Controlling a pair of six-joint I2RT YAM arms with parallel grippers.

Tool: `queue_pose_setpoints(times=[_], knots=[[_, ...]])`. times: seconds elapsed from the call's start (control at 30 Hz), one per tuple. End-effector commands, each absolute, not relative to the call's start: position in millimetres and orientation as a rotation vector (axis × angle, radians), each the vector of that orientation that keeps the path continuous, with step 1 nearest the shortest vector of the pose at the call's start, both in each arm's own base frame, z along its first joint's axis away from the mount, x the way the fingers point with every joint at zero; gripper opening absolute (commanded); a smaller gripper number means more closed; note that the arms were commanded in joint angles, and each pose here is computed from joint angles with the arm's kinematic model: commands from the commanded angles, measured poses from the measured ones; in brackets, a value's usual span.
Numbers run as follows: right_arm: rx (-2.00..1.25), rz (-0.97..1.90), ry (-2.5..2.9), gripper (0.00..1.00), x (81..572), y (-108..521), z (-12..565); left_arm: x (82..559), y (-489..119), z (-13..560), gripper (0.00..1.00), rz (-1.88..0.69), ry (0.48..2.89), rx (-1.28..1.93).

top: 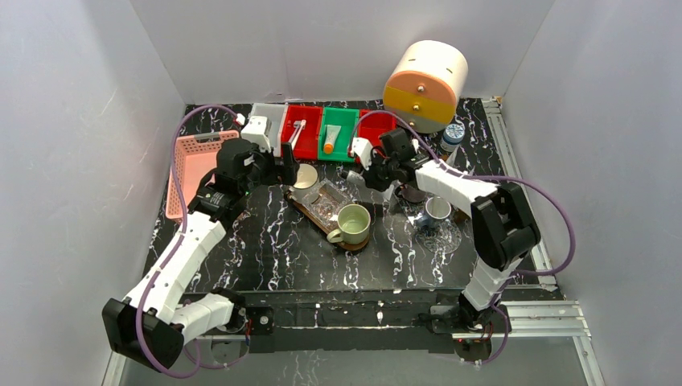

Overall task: Prepare toiletry sets of a toothbrush and toothpaste on the tray
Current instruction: Pick up the toothpaste from the center of the board.

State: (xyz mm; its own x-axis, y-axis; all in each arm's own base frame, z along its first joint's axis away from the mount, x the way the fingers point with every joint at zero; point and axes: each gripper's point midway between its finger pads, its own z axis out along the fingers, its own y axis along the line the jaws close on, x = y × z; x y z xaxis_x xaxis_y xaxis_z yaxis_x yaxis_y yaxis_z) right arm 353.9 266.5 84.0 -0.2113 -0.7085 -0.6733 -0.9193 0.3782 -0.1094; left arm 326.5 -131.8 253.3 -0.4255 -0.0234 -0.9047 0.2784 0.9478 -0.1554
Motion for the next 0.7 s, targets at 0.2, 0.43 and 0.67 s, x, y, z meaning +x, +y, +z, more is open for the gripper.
queue_pose_setpoints(times=[0.2,0.43,0.67], knots=[[-1.099,0.356,1.809,0.21,393,279,167,331,-148,272,0.98,-0.499,1.974,-0.006],[-1.031,0.451,1.686,0.21,383,289,210,338,-182,272,0.98,-0.738,1.989,-0.069],[-1.025,0.535,1.572,0.21,363,299,242,348,-210,274,0.98,-0.93,1.988,-0.124]])
